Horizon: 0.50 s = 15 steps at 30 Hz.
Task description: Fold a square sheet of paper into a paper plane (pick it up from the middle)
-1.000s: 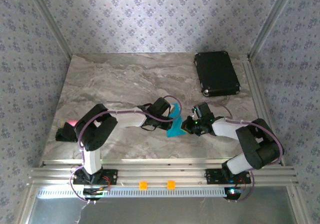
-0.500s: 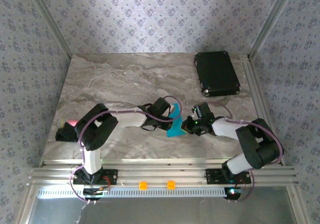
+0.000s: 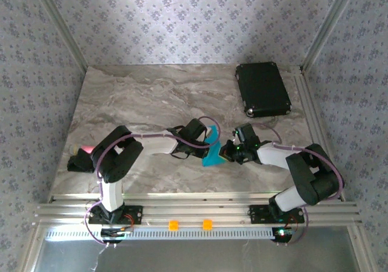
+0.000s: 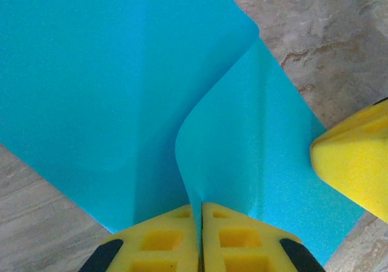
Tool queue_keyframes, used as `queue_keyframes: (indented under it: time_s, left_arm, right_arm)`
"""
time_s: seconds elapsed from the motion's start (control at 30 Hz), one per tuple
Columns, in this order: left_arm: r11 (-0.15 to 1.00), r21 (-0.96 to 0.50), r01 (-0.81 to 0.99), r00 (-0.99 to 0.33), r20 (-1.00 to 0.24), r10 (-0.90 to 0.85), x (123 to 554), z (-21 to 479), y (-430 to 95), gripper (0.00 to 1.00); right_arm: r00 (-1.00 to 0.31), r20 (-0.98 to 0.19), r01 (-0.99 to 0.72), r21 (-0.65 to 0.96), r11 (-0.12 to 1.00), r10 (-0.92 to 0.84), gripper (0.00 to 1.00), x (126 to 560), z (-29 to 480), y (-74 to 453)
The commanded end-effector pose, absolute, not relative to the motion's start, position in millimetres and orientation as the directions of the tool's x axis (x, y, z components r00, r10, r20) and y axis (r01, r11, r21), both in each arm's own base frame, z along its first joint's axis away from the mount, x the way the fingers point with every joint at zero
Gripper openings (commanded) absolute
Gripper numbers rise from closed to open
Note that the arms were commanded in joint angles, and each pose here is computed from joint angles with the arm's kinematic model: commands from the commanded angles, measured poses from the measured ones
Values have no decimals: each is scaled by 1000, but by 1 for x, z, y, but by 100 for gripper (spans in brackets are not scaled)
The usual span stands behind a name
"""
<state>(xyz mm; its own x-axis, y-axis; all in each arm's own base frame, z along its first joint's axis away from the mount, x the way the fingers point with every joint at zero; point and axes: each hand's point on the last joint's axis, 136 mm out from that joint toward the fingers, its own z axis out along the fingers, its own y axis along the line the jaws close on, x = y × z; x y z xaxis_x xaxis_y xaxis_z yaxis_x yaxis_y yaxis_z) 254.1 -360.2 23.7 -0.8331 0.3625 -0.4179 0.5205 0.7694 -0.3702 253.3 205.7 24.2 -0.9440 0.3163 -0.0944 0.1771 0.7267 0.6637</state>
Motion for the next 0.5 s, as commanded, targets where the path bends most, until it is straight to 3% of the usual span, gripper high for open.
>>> queue_keyframes:
  time_s: [0.0, 0.47]
  left_arm:
    - [793, -334, 509, -846, -367, 388, 249, 0, -346, 8]
    - [795, -337, 504, -849, -360, 386, 249, -4, -346, 8]
  right_arm:
    - [-940, -117, 143, 721, 678, 322, 0, 271, 46, 223]
    - [-938, -99, 147, 754, 640, 332, 0, 290, 44, 242]
